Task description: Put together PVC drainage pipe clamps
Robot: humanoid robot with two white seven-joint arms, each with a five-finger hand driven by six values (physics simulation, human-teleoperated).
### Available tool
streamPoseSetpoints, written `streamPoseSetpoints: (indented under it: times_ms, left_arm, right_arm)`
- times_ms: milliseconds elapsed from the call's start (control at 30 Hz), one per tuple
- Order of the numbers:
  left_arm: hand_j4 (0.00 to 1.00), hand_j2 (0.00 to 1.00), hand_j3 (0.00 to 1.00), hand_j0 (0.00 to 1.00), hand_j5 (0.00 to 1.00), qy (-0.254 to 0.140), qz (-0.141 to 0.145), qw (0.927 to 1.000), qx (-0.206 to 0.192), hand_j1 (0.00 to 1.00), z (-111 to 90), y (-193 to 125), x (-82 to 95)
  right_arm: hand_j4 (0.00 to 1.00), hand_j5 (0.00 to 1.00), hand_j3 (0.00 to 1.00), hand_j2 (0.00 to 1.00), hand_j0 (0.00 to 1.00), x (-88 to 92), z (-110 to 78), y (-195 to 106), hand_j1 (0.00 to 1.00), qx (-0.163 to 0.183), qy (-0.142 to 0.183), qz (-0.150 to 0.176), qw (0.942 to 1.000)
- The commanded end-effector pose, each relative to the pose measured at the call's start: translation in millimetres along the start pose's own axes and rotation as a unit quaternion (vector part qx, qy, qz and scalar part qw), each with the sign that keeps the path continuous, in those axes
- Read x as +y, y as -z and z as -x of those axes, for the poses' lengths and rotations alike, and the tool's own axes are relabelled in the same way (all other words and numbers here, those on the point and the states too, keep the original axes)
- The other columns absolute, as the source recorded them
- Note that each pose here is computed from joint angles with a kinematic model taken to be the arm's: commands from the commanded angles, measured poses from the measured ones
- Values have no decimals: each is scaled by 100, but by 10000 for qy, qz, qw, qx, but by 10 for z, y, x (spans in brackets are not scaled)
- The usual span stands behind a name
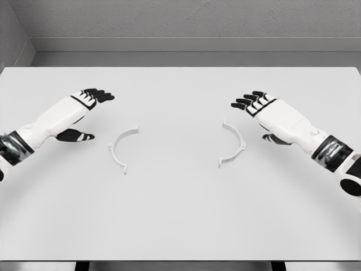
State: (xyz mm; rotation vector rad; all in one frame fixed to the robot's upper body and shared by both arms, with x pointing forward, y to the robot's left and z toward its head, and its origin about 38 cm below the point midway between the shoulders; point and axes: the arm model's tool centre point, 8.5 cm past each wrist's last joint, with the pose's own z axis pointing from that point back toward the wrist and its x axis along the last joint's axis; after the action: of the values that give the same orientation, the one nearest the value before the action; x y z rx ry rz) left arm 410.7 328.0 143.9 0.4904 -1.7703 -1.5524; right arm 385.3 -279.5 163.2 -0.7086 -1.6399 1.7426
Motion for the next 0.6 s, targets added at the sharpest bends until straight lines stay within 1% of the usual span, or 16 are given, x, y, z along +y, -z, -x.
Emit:
streamPoseSetpoints:
  times_ms: [0,100,133,233,300,400,500,567]
  left_arm:
    - [100,100,100,100,100,-14,75,10000,-42,100,-26,20,-60]
    - [100,100,100,100,100,-2,107,9999,-67,100,-39,35,-77]
    - [100,100,100,100,100,43,138,9999,-74,100,-43,39,-87]
    - [100,100,100,100,100,19,155,9999,-62,100,-43,59,-133]
    - [100,100,100,100,100,-14,185,9998,-69,100,-52,68,-172]
    - [100,100,100,100,100,-55,154,9998,-105,100,-83,108,-198]
    - [100,100,100,100,100,-35,167,9998,-111,100,-86,112,-204]
    - [100,100,100,100,100,-43,182,9998,-77,100,-67,101,-215]
  right_arm:
    - [100,100,100,100,100,69,-44,30,100,-50,48,-80,9999]
    - [100,100,100,100,100,86,-59,105,100,-126,25,-150,9998]
    - [100,100,100,100,100,86,-60,109,100,-128,-6,-161,9998]
    - [100,100,100,100,100,119,-48,102,100,-109,4,-208,9997]
    - [100,100,100,100,100,175,-67,110,100,-131,36,-282,9995]
    - [100,100,100,100,100,286,-3,99,100,-35,113,-415,9991]
    - [100,100,100,100,100,278,-20,149,100,-50,149,-367,9992]
    - [100,100,100,100,100,326,-33,172,100,-55,199,-407,9990]
